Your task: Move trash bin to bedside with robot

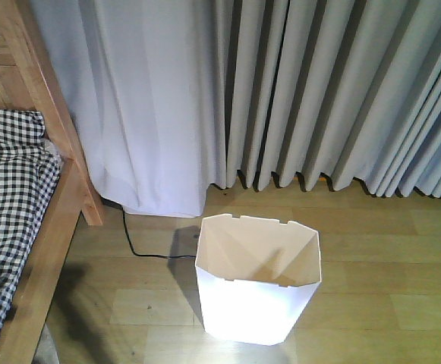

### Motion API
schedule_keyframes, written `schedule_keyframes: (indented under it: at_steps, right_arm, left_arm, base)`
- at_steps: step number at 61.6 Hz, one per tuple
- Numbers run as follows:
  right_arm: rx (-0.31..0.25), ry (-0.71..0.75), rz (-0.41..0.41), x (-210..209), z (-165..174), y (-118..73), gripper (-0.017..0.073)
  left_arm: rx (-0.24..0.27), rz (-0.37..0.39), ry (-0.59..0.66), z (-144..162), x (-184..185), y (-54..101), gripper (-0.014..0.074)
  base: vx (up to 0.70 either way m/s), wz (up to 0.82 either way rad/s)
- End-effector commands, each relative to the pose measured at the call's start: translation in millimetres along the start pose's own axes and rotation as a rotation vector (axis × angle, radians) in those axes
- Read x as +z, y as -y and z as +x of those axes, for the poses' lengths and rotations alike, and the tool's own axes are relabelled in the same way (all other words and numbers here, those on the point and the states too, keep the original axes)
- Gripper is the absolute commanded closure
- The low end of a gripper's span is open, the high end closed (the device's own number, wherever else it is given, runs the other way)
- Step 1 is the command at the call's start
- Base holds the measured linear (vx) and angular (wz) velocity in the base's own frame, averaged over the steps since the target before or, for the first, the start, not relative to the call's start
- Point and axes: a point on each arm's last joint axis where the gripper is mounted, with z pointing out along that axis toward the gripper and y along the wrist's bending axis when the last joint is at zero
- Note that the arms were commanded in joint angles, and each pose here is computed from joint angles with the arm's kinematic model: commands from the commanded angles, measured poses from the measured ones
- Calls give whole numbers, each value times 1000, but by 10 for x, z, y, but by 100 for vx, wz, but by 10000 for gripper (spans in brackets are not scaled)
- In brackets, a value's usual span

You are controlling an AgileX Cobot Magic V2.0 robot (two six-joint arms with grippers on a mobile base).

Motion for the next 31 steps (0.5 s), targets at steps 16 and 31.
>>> schedule_keyframes:
  at_steps: [16,31]
  right_arm:
    - [-28,64,-7,-7,-35,-4,567]
    - [-80,76,-60,-9,-44,-36,567]
  left_arm:
    - [-5,-5,72,-14,5,-1,601]
    - [-5,-5,72,-14,5,-1,601]
  base:
    - [0,0]
    - [0,0]
